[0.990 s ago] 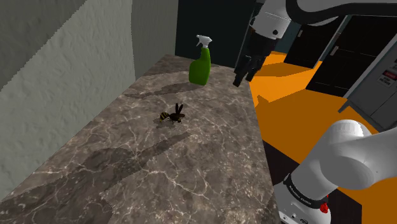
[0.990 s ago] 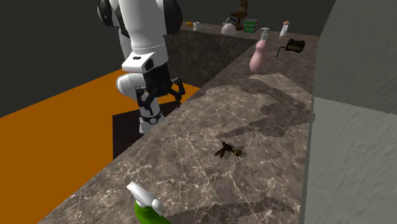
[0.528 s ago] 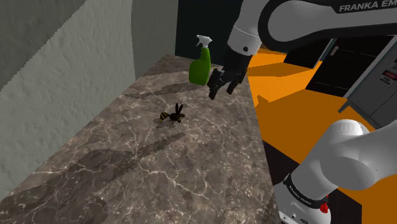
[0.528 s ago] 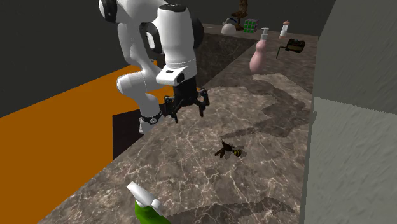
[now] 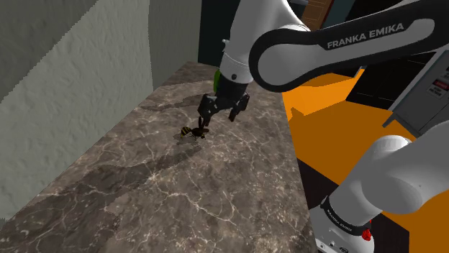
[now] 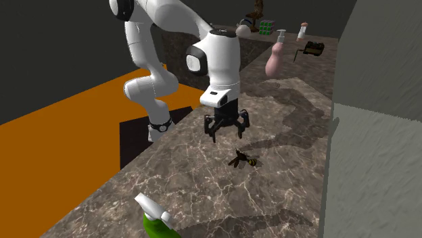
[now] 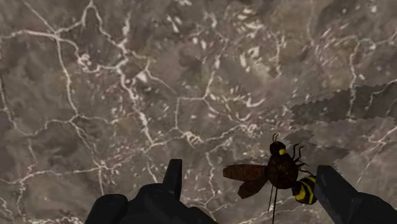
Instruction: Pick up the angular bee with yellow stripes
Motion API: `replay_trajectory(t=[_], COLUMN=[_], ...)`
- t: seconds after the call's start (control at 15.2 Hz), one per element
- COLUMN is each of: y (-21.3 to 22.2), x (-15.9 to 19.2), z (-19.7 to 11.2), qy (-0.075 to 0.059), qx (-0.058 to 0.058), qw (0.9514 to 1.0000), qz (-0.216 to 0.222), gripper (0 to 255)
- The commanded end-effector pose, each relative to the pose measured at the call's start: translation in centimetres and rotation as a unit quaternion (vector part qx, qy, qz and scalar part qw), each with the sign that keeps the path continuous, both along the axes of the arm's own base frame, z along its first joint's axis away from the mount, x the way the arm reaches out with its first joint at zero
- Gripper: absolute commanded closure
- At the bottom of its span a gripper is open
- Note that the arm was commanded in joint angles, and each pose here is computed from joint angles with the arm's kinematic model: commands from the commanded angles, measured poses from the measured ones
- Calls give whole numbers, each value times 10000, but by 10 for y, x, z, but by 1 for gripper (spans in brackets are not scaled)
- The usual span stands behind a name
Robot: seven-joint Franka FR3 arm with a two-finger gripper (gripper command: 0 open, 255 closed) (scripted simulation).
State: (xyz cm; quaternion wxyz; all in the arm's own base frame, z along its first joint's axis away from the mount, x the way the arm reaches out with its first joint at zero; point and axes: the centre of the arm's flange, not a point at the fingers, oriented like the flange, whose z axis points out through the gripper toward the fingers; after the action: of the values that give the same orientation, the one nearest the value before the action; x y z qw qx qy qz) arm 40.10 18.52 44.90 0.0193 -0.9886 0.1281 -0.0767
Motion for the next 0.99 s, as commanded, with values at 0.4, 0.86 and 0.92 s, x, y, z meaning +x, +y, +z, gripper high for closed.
replay_trajectory(t=[0.4,0.86,0.92], y=[47,47,47], x=[28,28,28], z=[-43,-67,-67], qy=[-100,-100,-100], qx=[8,8,8], qw=[9990,9990,9990], qz=[-434,-434,-434], gripper=[0,255,255])
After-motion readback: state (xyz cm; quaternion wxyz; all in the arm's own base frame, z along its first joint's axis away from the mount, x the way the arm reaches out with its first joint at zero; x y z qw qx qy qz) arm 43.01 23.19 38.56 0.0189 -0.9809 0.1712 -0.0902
